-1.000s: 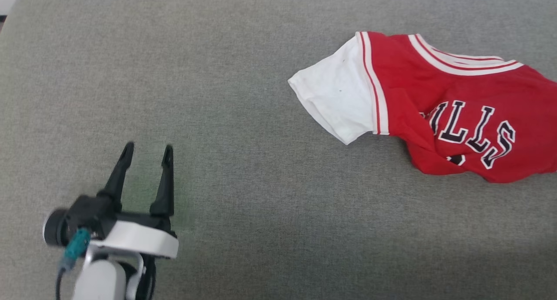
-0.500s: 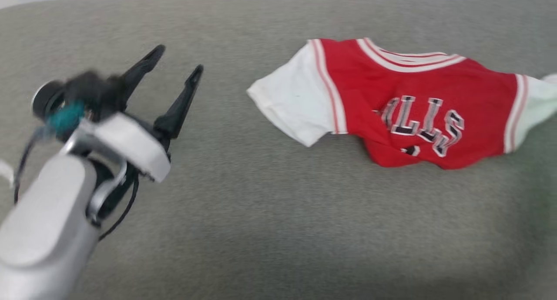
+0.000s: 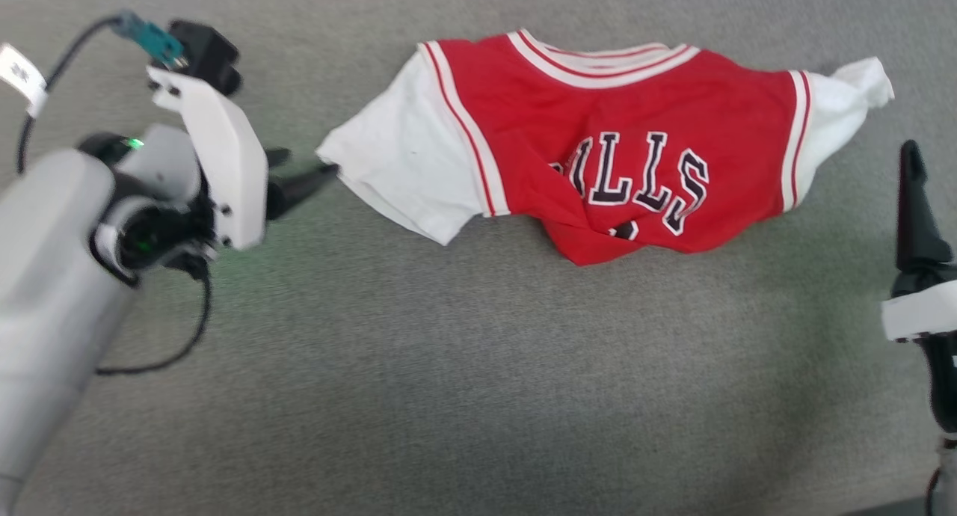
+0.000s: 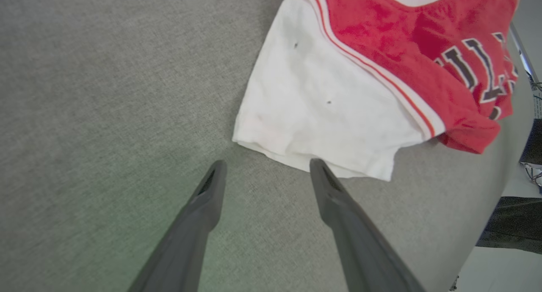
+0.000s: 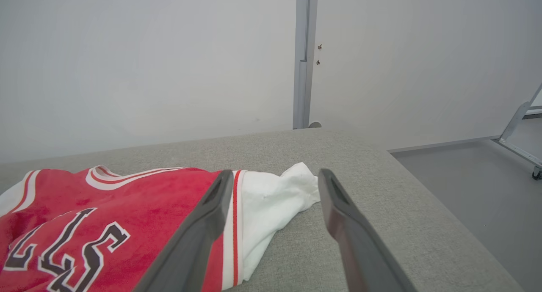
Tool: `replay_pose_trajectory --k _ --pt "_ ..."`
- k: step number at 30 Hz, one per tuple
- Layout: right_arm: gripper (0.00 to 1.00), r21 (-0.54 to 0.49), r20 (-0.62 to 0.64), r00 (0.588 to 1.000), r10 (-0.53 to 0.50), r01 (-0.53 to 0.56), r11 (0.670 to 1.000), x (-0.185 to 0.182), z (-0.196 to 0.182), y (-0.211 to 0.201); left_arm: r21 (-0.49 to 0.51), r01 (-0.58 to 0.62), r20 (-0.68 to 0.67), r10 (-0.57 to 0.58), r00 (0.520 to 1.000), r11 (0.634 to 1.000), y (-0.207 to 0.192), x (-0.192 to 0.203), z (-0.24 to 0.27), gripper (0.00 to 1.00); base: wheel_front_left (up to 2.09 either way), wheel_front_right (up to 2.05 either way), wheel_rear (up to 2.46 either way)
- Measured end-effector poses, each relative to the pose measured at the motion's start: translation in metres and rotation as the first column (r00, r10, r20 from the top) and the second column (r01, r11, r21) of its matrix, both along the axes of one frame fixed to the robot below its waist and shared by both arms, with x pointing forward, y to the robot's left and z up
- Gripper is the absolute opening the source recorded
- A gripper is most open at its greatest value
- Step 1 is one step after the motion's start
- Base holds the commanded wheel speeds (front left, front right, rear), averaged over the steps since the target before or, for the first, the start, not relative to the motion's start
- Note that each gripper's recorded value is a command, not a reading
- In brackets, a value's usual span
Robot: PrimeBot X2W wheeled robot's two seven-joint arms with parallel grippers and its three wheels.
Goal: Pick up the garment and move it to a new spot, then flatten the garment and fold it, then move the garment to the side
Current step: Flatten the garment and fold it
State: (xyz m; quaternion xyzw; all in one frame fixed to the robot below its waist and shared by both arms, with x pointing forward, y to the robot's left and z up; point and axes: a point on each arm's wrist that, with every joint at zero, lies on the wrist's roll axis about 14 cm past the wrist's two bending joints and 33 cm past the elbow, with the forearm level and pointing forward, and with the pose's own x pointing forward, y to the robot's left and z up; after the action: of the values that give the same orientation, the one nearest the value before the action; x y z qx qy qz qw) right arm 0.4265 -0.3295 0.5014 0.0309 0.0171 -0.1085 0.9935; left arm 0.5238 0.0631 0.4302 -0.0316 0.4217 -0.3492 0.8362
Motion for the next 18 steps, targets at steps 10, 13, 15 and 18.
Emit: replay_pose_trajectory --k 10,13,15,18 --pt "1.00 0.005 -0.052 0.998 -0.020 0.020 1.000 -0.003 -0.018 0.005 0.060 0.020 -0.153 -0.011 0.988 0.998 -0.010 0.022 -0.045 1.00 0.00 0.00 0.00" --pt "1.00 0.000 -0.062 0.998 -0.029 0.029 1.000 -0.004 -0.022 0.003 0.022 0.032 -0.176 -0.028 0.984 0.999 -0.021 0.022 -0.048 0.99 0.00 0.00 0.00" --pt "1.00 -0.001 -0.063 0.998 -0.030 0.030 1.000 -0.003 -0.023 0.004 -0.001 0.036 -0.213 -0.035 0.976 0.999 -0.025 0.019 -0.048 0.18 0.00 0.00 0.00" --pt "1.00 -0.005 -0.058 0.998 -0.019 0.019 1.000 0.001 -0.021 0.007 0.001 0.035 -0.219 -0.034 0.975 0.999 -0.023 0.016 -0.049 0.00 0.00 0.00 0.00"
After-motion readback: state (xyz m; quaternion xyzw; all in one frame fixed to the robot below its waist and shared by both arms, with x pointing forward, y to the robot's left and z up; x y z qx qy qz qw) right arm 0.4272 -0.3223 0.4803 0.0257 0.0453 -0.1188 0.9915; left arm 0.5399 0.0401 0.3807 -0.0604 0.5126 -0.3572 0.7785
